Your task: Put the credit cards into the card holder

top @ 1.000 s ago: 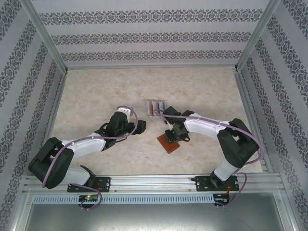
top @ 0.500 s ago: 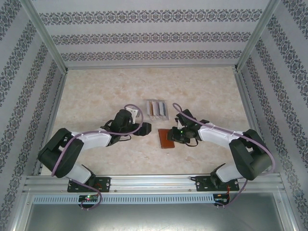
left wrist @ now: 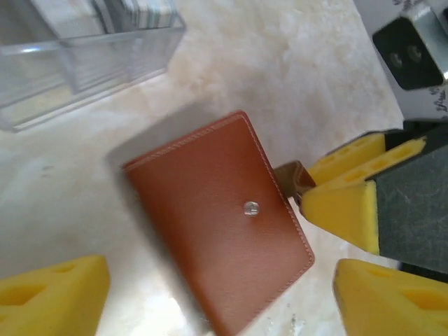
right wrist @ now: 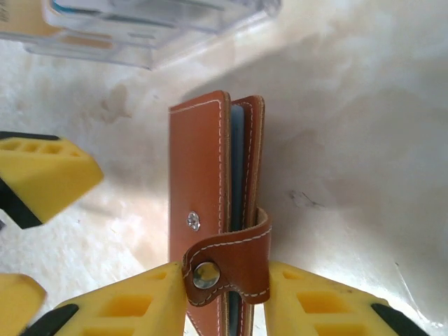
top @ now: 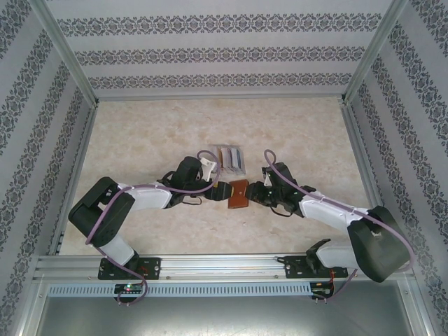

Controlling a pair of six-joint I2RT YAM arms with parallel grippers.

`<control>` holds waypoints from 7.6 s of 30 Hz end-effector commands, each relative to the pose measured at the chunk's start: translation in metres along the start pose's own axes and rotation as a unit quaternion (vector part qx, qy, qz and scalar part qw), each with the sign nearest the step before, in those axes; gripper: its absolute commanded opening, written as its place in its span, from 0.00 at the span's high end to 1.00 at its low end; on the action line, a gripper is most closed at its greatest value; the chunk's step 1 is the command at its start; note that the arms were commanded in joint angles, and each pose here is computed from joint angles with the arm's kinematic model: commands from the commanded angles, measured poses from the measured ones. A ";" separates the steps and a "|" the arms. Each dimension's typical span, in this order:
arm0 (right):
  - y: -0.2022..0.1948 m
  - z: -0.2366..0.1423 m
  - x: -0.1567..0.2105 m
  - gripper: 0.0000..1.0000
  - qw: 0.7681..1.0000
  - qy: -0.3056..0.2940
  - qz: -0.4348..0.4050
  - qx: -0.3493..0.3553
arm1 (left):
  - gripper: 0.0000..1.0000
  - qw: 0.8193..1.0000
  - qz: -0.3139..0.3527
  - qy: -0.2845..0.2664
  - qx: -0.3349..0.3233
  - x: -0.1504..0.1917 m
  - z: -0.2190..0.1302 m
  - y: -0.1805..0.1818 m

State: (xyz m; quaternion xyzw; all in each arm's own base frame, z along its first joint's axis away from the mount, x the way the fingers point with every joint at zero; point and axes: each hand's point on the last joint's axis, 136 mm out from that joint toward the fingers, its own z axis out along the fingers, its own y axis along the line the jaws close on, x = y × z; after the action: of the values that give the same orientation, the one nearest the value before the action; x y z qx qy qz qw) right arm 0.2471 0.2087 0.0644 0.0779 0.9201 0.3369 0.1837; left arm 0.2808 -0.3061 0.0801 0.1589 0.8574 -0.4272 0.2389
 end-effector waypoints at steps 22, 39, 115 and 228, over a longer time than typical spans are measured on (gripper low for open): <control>-0.044 -0.005 -0.011 0.42 0.964 0.044 -0.117 0.237 | 0.38 0.997 -0.028 0.024 -0.065 0.002 0.014 0.025; -0.044 0.015 -0.005 0.46 0.948 0.057 -0.144 0.277 | 0.44 0.995 -0.038 0.028 -0.087 0.005 0.016 0.034; 0.053 -0.022 -0.029 1.00 0.999 -0.003 -0.013 -0.047 | 0.11 0.999 -0.026 0.025 -0.023 -0.001 0.015 -0.008; 0.088 -0.008 -0.016 0.38 1.000 0.004 0.004 0.026 | 1.00 0.972 -0.082 -0.102 -0.197 -0.020 -0.046 0.038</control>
State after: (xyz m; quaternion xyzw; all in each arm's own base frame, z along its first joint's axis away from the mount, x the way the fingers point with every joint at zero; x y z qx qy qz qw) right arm 0.2581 0.2494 0.1331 0.0903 0.9368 0.2884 0.1762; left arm 0.2968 -0.2488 0.0740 0.0064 0.9200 -0.2723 0.2818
